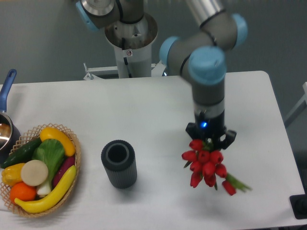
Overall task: Place the flowers on the table
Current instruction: 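Carry the tulips toward the table center and lower them onto the table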
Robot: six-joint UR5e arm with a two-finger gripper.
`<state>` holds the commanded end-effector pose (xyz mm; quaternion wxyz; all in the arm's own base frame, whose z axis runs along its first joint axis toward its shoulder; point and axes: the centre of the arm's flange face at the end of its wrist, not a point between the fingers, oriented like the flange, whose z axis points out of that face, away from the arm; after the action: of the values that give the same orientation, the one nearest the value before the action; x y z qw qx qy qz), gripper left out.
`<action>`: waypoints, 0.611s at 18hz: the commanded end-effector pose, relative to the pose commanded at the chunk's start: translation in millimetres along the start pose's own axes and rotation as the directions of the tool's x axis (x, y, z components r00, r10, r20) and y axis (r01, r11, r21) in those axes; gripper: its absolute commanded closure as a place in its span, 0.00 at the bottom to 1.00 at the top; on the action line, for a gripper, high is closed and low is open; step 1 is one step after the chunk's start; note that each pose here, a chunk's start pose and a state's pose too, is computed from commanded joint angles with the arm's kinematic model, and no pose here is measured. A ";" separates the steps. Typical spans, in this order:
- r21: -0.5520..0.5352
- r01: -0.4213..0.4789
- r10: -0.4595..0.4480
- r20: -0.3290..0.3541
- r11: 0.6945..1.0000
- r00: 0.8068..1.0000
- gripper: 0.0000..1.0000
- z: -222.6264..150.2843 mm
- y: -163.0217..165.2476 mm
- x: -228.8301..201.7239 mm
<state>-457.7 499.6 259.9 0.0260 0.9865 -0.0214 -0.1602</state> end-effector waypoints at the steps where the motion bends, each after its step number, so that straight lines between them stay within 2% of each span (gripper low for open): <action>1: -0.012 -0.004 0.004 -0.012 1.000 1.000 0.67 12.4 -2.4 1.2; 5: -0.018 -0.022 0.022 -0.037 1.000 0.999 0.66 34.0 -17.4 11.8; 6: -0.013 -0.022 0.022 -0.040 1.000 0.999 0.62 34.5 -18.3 11.9; 7: -0.012 -0.023 0.023 -0.039 1.000 0.999 0.42 33.5 -18.2 11.7; 8: -0.015 -0.024 0.023 -0.032 1.000 0.999 0.12 30.1 -17.0 10.9; 9: -0.012 -0.023 0.023 -0.022 1.000 1.000 0.04 23.8 -15.5 7.9; 11: 0.009 -0.015 0.015 -0.002 1.000 1.000 0.00 7.2 -14.0 4.1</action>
<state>-455.6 513.1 251.1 0.0229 0.9866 -0.0293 -0.1591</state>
